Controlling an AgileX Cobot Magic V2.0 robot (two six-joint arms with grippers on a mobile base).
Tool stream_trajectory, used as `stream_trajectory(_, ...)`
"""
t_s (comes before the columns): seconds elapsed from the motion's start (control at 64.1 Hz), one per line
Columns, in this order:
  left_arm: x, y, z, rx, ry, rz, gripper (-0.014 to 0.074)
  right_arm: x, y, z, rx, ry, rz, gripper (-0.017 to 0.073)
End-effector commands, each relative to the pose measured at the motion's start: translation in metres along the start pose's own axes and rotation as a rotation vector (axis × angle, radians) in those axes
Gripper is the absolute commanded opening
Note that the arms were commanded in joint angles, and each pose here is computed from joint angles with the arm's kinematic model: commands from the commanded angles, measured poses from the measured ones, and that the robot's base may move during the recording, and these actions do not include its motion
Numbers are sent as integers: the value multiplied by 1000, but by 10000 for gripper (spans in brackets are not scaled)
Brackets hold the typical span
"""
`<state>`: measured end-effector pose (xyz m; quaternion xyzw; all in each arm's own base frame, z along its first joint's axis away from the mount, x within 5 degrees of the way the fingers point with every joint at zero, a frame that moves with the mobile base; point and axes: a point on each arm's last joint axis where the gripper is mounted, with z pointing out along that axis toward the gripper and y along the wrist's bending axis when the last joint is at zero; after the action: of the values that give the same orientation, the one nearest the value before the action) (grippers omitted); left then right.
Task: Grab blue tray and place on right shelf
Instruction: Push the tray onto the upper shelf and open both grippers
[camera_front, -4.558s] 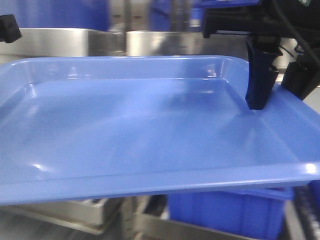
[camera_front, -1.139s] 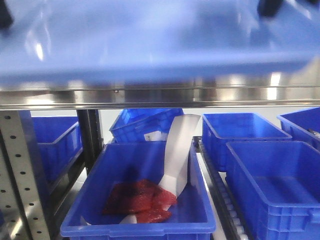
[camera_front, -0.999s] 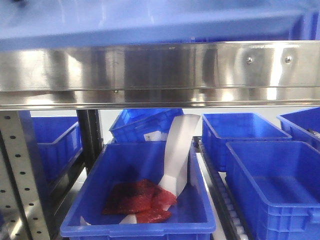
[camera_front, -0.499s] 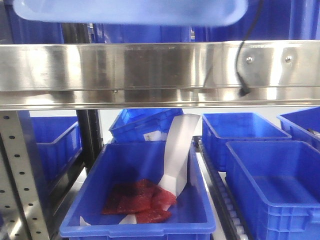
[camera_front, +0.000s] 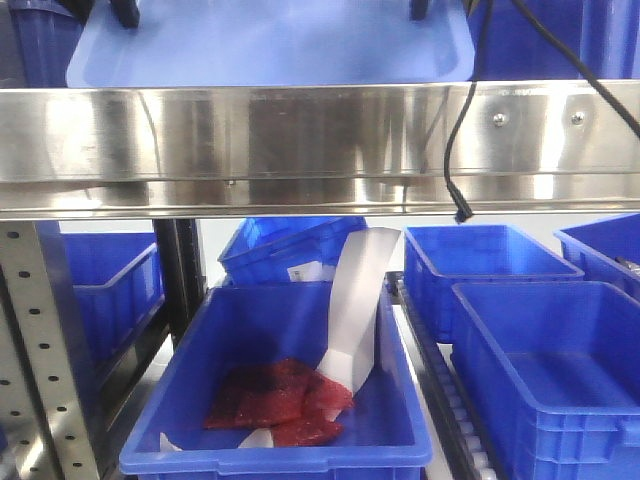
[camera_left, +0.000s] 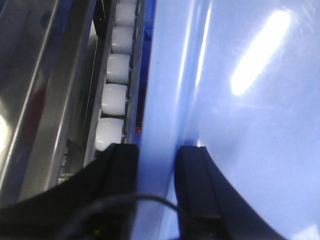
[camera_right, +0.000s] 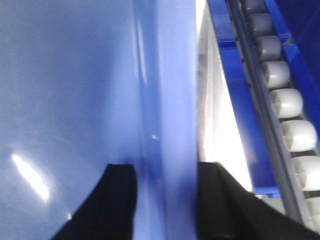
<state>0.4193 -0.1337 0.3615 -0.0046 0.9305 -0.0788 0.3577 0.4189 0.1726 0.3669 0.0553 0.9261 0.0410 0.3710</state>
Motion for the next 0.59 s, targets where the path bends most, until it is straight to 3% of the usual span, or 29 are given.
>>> stream_trajectory(0.0,-17,-18,-38,124,-144,-50,258,-21,13,-42,-167,-157,40,474)
stream_trajectory(0.125,-15,-15,-32,90,-127,-37,401,-14,13,-30,-133,-102,34,519)
stream_trajectory(0.312,-12,-3,-28,-54,-91,36,422,-6,7,-15,-36,-27,4,531)
stream_trajectory(0.453,-13,8,-28,-107,-81,27,422,-7,4,-14,-13,-35,-4,531)
stream_trajectory(0.578,-14,19,-27,-98,-56,-22,422,-7,4,-14,-14,-37,-3,531)
